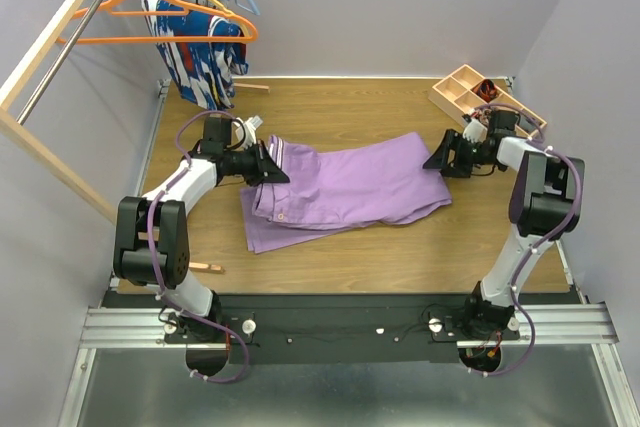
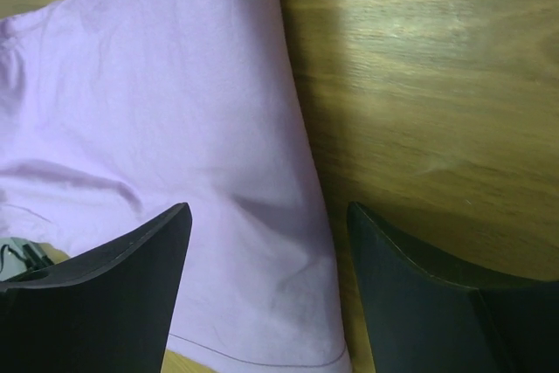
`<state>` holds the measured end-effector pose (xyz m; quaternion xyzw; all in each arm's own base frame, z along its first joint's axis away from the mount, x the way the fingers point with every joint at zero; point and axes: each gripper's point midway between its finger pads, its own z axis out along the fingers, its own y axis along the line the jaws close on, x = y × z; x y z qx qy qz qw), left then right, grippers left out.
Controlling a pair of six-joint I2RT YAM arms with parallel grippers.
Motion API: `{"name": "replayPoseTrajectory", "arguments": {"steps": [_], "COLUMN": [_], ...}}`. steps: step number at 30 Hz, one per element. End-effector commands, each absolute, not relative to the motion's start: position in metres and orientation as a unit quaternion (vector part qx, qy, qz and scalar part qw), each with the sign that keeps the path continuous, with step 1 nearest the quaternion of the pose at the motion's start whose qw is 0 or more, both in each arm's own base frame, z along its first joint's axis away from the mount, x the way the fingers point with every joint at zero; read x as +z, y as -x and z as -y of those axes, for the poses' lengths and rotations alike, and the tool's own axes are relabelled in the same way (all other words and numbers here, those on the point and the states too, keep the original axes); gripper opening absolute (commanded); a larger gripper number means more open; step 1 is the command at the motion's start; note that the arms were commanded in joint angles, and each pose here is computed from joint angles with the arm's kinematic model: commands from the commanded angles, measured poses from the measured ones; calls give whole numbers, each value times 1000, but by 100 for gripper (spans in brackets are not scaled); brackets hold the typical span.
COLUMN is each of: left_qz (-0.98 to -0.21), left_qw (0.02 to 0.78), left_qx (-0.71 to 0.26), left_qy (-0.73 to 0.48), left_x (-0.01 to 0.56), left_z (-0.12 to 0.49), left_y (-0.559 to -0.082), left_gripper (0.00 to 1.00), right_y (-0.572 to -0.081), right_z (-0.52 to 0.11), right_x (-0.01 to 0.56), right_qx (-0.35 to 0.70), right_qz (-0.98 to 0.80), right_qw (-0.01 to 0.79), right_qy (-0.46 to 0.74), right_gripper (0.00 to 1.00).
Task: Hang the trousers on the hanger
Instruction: Fold the trousers
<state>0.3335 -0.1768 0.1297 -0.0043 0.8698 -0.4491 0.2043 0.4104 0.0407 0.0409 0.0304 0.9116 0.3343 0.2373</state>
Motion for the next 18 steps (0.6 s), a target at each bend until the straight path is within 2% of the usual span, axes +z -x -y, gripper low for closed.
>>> {"name": "replayPoseTrajectory", "arguments": {"steps": [1, 5, 6, 8, 12, 18], "left_qz": [-873, -874, -874, -875, -874, -867], "left_qw": [211, 211, 212, 212, 215, 230], "left_qx": [-440, -438, -437, -436, -435, -442], "left_qy": [-6, -5, -4, -4, -5, -12], "left_x": [127, 124, 124, 123, 124, 144], "left_z": [171, 169, 168, 167, 167, 170], "left_y": [-328, -328, -328, -329, -334, -360], "left_gripper": [0, 0, 0, 0, 0, 0], "right_y": [-407, -404, -403, -402, -405, -417], "right_z": [-62, -82, -85, -89, -74, -23], "right_x": [31, 30, 28, 28, 16, 17], "right_qx": [378, 401, 405, 409, 355, 214], "right_qz": [-900, -894, -893, -892, -915, -946], "right_qw": [216, 202, 197, 192, 188, 219], "right_qy": [-8, 9, 9, 8, -28, -110], "right_gripper": [78, 68, 59, 48, 1, 1]}}
